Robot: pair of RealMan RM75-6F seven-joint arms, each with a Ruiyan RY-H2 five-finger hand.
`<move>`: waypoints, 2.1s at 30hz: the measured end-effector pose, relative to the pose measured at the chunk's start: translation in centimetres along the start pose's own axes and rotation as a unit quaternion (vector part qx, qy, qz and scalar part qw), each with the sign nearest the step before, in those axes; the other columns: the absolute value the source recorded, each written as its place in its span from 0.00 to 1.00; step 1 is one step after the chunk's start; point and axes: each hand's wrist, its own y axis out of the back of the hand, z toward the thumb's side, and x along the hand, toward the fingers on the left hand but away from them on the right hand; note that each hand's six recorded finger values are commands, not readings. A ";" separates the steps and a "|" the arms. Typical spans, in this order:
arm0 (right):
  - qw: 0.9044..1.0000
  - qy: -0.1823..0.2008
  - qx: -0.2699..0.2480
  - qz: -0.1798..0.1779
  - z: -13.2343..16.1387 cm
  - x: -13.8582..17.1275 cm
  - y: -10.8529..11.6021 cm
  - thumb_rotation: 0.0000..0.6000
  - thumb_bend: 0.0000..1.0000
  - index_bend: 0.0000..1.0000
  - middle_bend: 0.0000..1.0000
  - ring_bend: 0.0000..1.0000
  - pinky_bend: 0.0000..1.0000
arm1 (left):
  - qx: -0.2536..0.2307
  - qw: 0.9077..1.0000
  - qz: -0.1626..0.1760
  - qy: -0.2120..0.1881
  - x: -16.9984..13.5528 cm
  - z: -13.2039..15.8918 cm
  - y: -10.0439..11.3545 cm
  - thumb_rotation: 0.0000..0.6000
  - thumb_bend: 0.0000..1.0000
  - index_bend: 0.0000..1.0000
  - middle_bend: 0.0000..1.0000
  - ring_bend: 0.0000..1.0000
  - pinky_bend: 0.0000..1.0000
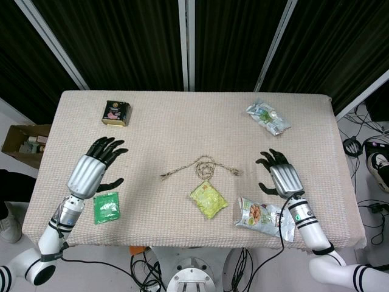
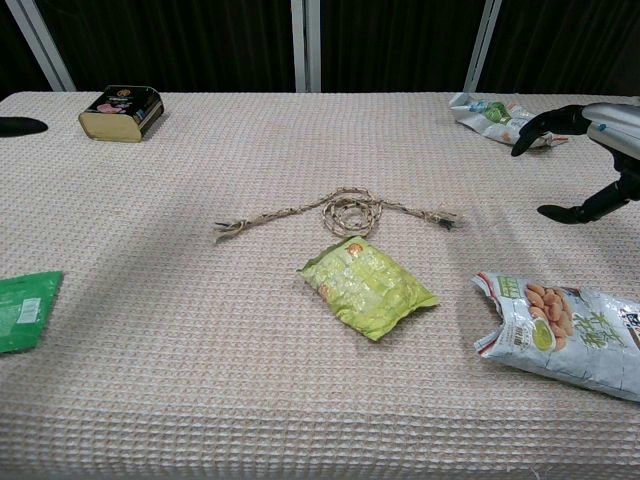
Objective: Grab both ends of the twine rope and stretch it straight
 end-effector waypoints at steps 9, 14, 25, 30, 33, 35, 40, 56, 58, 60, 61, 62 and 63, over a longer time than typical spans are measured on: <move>1.000 -0.022 0.009 0.013 1.1 -2.4 -0.9 1.00 0.18 0.29 0.15 0.02 0.14 | -0.006 1.000 -0.018 0.003 0.0 0.1 -1.1 1.00 0.14 0.24 0.15 0.11 0.13; 0.999 -0.026 0.025 0.032 3.3 -5.0 -2.5 1.00 0.22 0.36 0.16 0.02 0.14 | -0.004 0.999 -0.039 0.002 -0.1 0.3 -2.4 1.00 0.14 0.25 0.16 0.11 0.13; 0.997 -0.044 0.001 0.063 7.9 -9.9 -6.3 1.00 0.32 0.45 0.20 0.02 0.14 | -0.010 0.998 -0.061 0.012 -0.3 -0.1 -4.3 1.00 0.15 0.25 0.15 0.11 0.13; 0.997 -0.045 -0.003 0.065 8.7 -10.6 -6.9 1.00 0.34 0.48 0.21 0.02 0.14 | -0.010 0.998 -0.065 0.014 -0.5 -0.4 -4.6 1.00 0.14 0.25 0.15 0.11 0.13; 0.997 -0.045 -0.001 0.065 8.8 -10.7 -7.1 1.00 0.35 0.49 0.21 0.02 0.14 | -0.011 0.998 -0.065 0.014 -0.6 -0.5 -4.6 1.00 0.14 0.24 0.15 0.11 0.13; 0.997 -0.046 0.002 0.064 8.9 -10.8 -7.3 1.00 0.36 0.51 0.22 0.02 0.14 | -0.012 0.998 -0.064 0.014 -0.6 -0.5 -4.7 1.00 0.14 0.25 0.15 0.11 0.13; 0.997 -0.046 0.004 0.060 8.9 -11.0 -7.5 1.00 0.38 0.53 0.23 0.02 0.14 | -0.013 0.998 -0.063 0.014 -0.7 -0.6 -4.6 1.00 0.14 0.25 0.15 0.11 0.13; 0.998 -0.050 0.010 0.036 8.8 -11.5 -7.2 1.00 0.45 0.65 0.27 0.02 0.14 | -0.011 0.998 -0.062 0.017 -0.5 -0.9 -4.6 1.00 0.14 0.24 0.15 0.11 0.13; 0.998 -0.048 0.018 0.029 8.7 -11.5 -6.8 1.00 0.45 0.66 0.27 0.02 0.14 | -0.013 0.998 -0.063 0.019 -0.3 -0.9 -4.6 1.00 0.14 0.25 0.15 0.11 0.13; 0.998 -0.045 0.027 0.022 8.6 -11.5 -6.3 1.00 0.46 0.68 0.28 0.02 0.14 | -0.018 0.997 -0.065 0.023 0.0 -1.0 -4.7 1.00 0.14 0.27 0.15 0.11 0.13; 0.998 -0.043 0.034 0.016 8.5 -11.5 -5.9 1.00 0.46 0.69 0.28 0.03 0.14 | -0.020 0.997 -0.067 0.024 0.2 -1.0 -4.7 1.00 0.15 0.29 0.15 0.11 0.13; 0.998 -0.041 0.040 0.011 8.4 -11.5 -5.5 1.00 0.46 0.69 0.28 0.03 0.14 | -0.025 0.997 -0.070 0.027 0.4 -1.1 -4.9 1.00 0.15 0.30 0.15 0.11 0.13; 0.998 -0.039 0.046 0.006 8.3 -11.5 -5.1 1.00 0.46 0.69 0.28 0.03 0.14 | -0.028 0.996 -0.074 0.029 0.6 -1.1 -5.0 1.00 0.16 0.31 0.15 0.11 0.13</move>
